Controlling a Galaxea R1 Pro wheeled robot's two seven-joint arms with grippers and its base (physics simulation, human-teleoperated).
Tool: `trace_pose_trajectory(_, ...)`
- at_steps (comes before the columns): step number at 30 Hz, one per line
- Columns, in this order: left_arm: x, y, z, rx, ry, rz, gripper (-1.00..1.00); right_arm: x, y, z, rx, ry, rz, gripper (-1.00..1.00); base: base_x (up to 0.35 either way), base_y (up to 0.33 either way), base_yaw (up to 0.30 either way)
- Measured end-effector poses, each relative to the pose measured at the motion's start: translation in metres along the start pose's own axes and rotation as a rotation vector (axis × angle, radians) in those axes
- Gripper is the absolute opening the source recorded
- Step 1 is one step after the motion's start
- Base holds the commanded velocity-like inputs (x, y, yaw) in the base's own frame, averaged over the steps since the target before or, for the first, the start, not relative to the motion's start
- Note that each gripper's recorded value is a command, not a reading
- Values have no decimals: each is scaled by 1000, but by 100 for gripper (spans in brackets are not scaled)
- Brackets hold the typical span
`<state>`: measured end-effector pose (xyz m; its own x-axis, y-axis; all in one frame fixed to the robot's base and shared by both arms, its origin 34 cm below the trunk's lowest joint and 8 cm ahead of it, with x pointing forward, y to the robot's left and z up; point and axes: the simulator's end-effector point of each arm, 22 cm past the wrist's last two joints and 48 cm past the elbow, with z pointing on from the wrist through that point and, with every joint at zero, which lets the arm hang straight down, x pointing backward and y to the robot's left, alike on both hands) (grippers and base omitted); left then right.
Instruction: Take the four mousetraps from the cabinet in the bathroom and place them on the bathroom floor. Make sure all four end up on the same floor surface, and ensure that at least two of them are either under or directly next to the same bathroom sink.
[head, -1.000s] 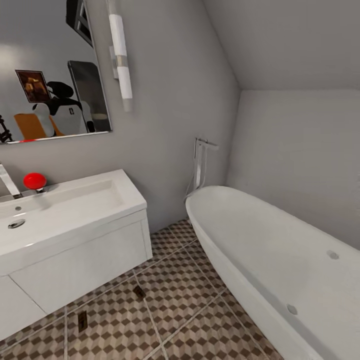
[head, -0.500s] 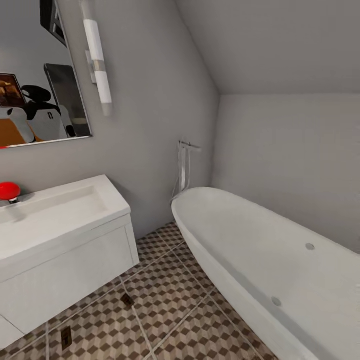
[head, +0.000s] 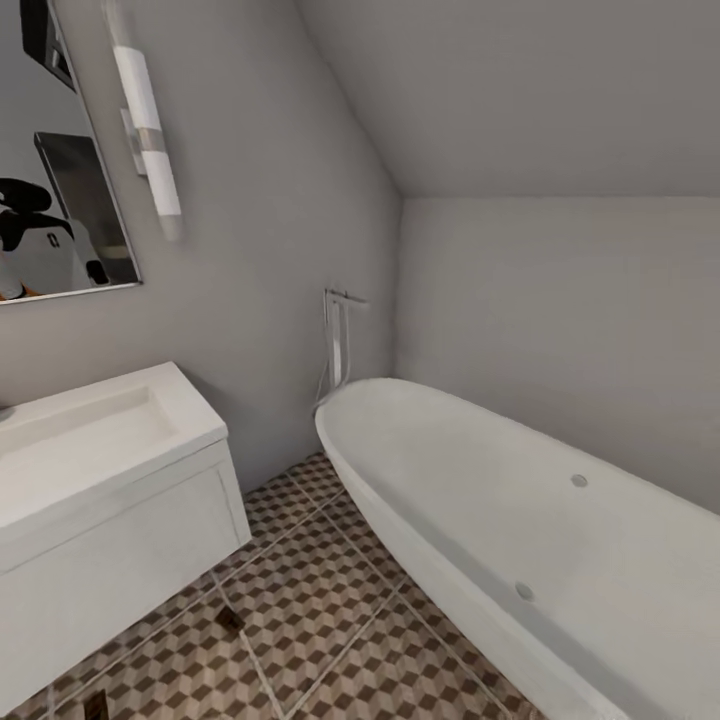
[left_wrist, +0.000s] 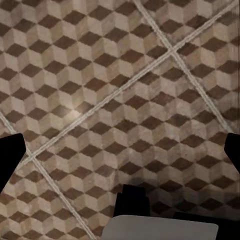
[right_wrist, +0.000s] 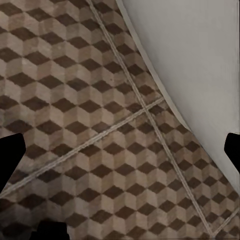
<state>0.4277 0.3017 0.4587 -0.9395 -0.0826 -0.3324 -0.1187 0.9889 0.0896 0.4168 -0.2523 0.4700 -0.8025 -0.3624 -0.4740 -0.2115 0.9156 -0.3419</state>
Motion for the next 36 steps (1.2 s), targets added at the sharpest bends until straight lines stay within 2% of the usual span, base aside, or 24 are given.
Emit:
trace_pose_trajectory(7,-3,-7,-2,13,-8,-2,100,-2,-1,-1,3,-5,1,100,0,0,-208)
trace_pose_trajectory(14,-5,-26,-5,40,-14,-5,100,-6,-3,-1,7,-12,3,100,0,0,-208)
trace_pose_trajectory(29,11,-41,-11,71,12,-2,100,-14,-6,-2,14,-31,6,100,0,0,-206)
trace_pose_trajectory(36,13,-41,-12,73,13,-1,100,-16,-7,-2,15,-37,7,100,0,0,-92)
